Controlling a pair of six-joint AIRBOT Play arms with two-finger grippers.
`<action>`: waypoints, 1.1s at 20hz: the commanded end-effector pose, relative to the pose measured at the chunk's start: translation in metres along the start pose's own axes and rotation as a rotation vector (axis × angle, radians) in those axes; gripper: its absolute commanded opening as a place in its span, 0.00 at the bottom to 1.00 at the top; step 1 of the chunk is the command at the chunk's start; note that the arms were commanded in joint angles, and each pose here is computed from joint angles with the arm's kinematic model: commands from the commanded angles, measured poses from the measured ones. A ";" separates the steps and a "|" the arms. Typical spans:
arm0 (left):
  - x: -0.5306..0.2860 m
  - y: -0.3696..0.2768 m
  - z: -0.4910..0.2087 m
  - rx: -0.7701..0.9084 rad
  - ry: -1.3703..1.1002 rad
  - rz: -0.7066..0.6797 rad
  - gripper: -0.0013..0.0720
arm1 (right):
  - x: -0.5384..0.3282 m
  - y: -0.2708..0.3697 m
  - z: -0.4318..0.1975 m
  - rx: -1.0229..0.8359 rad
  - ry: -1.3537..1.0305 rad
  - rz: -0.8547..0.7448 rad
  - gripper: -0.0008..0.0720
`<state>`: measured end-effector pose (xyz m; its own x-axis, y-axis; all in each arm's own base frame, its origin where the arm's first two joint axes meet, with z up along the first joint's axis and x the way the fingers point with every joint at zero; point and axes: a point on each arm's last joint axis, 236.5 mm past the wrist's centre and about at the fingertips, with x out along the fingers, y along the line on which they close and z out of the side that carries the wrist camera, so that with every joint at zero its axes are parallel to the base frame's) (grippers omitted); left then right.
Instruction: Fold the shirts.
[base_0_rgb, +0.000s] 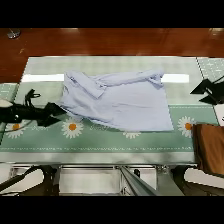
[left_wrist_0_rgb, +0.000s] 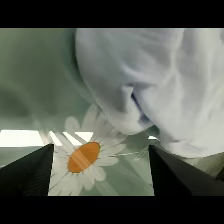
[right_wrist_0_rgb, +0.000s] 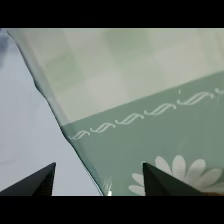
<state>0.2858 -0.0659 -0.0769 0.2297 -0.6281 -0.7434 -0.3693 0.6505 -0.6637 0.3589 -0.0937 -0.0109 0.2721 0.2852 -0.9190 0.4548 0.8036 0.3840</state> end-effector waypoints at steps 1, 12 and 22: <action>0.033 -0.017 -0.021 -0.064 -0.105 -0.166 0.97 | 0.022 0.003 -0.038 0.067 -0.067 0.100 0.87; 0.054 -0.097 0.003 0.220 -0.205 -0.159 0.04 | 0.049 -0.026 -0.127 0.013 0.214 0.031 0.87; 0.038 -0.140 0.004 0.298 -0.178 -0.246 0.04 | 0.102 0.040 -0.150 -0.119 0.331 0.092 0.87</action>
<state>0.3529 -0.1732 -0.0190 0.4597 -0.6897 -0.5595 -0.0329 0.6163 -0.7868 0.2560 0.0241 -0.0968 -0.0131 0.4781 -0.8782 0.3567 0.8228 0.4425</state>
